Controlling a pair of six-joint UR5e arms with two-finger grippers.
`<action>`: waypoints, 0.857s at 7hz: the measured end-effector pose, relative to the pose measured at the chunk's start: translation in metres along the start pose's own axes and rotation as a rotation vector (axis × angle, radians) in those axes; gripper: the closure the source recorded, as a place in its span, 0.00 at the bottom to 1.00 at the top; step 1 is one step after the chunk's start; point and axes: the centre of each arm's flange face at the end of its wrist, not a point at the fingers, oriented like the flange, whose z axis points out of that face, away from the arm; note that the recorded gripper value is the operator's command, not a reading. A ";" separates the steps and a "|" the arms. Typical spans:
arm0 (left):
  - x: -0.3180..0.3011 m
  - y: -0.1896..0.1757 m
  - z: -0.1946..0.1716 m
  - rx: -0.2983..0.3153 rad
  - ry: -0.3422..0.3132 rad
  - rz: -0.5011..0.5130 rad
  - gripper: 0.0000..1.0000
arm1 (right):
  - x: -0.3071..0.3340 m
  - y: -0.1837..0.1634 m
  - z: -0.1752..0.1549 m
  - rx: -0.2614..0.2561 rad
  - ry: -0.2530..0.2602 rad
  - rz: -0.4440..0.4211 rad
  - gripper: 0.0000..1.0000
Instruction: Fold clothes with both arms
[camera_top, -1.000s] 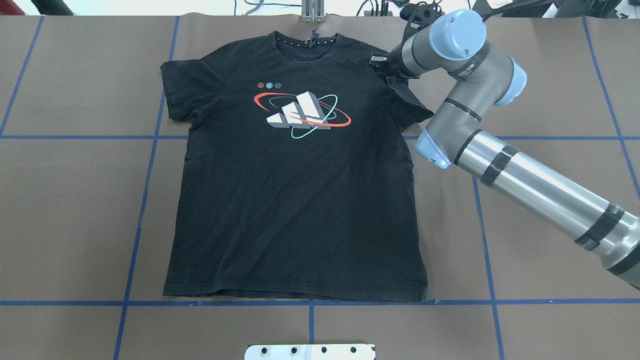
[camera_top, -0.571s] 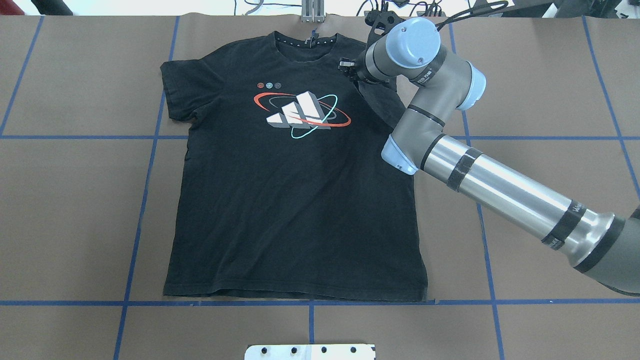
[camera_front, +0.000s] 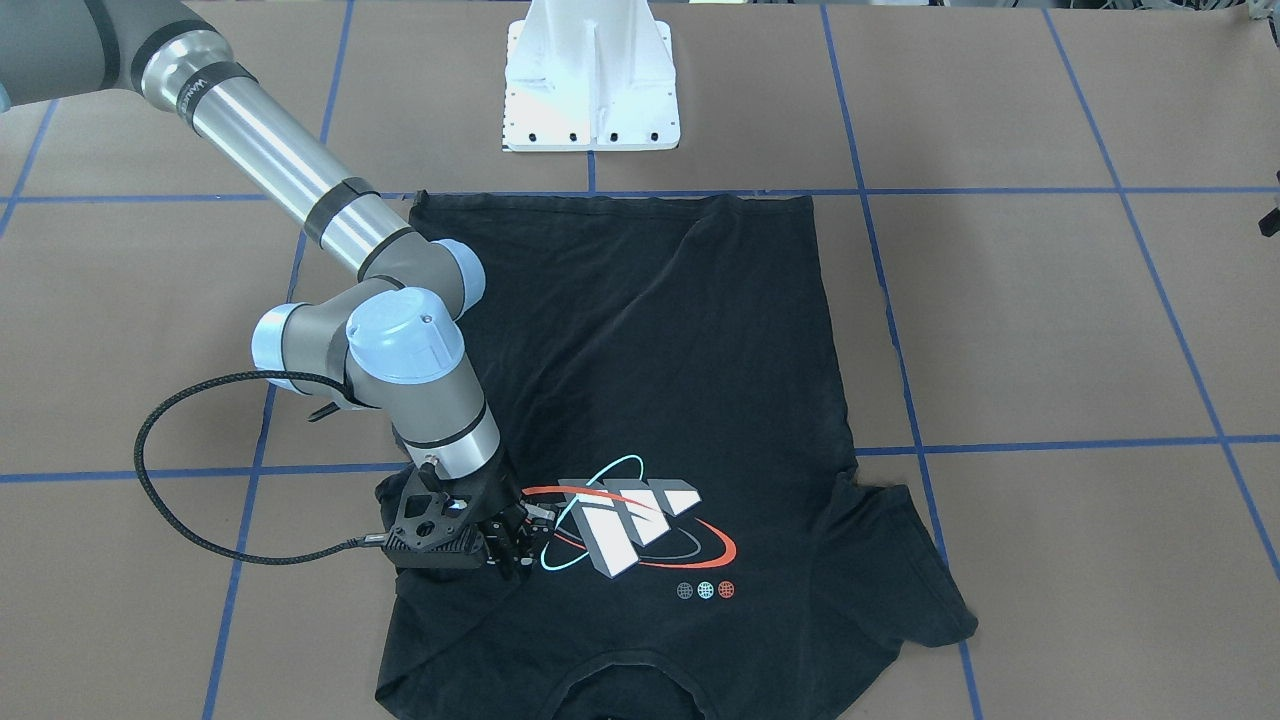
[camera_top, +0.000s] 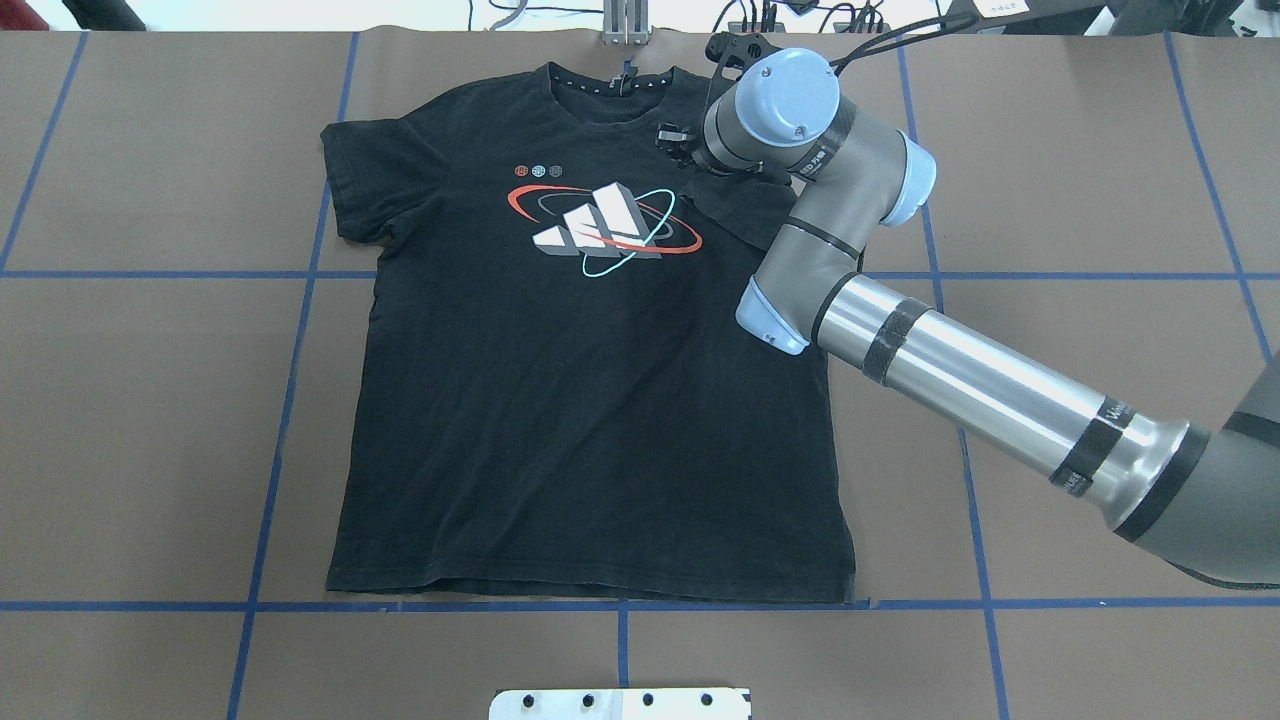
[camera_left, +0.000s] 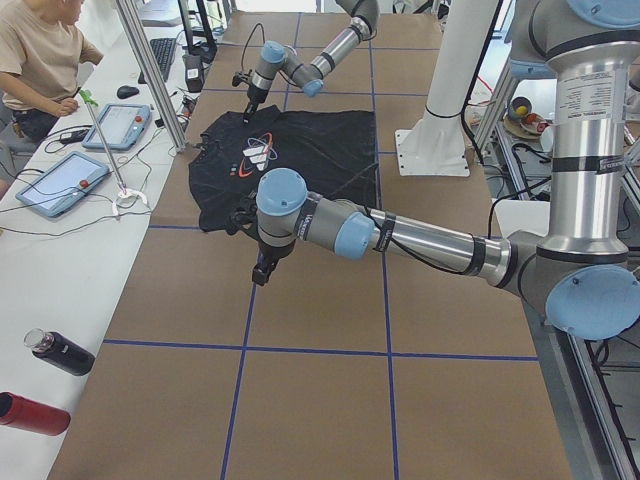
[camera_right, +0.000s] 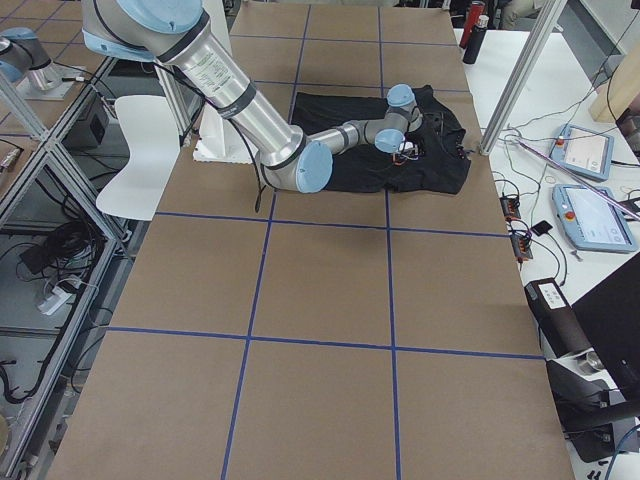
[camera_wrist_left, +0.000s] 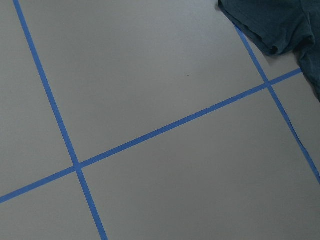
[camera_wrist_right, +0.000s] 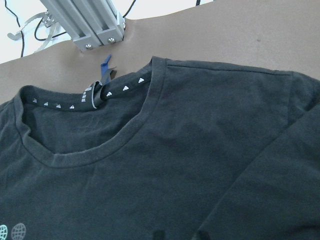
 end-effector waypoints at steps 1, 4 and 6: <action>0.001 -0.025 0.006 0.012 0.005 -0.014 0.01 | -0.001 0.003 -0.003 0.000 -0.010 -0.001 0.00; 0.085 -0.135 0.080 0.013 0.106 -0.134 0.01 | 0.047 0.028 -0.036 -0.064 -0.041 -0.008 0.00; 0.128 -0.182 0.130 0.022 0.141 -0.121 0.01 | 0.116 0.044 -0.068 -0.132 -0.017 -0.045 0.00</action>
